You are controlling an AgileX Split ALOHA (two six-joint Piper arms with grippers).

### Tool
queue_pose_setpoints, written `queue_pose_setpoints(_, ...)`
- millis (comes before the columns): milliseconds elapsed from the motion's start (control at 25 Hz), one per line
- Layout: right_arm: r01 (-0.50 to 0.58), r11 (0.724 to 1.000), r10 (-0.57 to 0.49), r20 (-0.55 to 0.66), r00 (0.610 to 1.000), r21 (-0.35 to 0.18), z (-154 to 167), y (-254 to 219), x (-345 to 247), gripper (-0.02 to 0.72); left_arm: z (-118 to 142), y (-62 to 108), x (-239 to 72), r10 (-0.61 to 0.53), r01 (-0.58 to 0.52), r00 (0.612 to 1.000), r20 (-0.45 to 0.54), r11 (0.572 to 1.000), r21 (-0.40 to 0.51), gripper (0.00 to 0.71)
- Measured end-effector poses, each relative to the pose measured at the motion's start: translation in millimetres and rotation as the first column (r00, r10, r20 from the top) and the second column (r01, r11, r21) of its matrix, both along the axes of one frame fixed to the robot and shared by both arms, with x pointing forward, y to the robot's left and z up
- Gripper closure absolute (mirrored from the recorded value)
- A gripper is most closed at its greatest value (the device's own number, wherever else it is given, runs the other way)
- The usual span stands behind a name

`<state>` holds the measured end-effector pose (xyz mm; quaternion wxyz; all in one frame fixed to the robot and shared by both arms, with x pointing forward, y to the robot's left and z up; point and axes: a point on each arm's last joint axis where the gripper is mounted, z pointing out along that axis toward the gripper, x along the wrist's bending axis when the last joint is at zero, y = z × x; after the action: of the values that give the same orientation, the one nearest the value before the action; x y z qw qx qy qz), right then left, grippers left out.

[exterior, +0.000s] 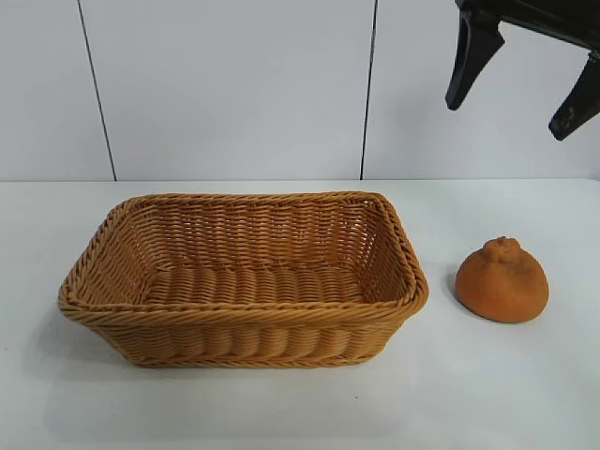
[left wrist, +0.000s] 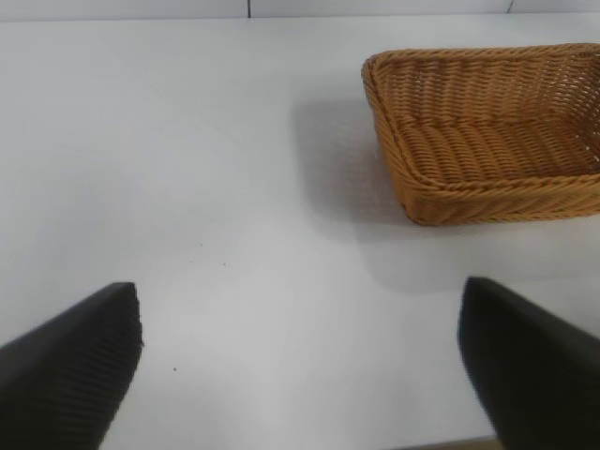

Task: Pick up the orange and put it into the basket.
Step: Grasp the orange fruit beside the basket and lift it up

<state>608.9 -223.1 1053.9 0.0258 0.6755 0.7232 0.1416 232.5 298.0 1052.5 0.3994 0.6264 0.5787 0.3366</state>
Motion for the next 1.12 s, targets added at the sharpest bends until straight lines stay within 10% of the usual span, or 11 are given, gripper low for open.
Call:
queue_pose_setpoints(960, 0.008, 0.991, -0.061, -0.397, 0.916, -0.134, -159.0, -21.7, 49.4, 0.026, 0.0, 0.0, 0.0, 0.000, 0.000, 1.000, 0.000, 1.000, 0.000, 0.062)
queue_pose_setpoints(1120, 0.000, 0.985, -0.070, -0.397, 0.915, -0.174, -161.9, -25.3, 49.5, 0.239, 0.0, 0.0, 0.0, 0.000, 0.000, 1.000, 0.000, 1.000, 0.000, 0.062)
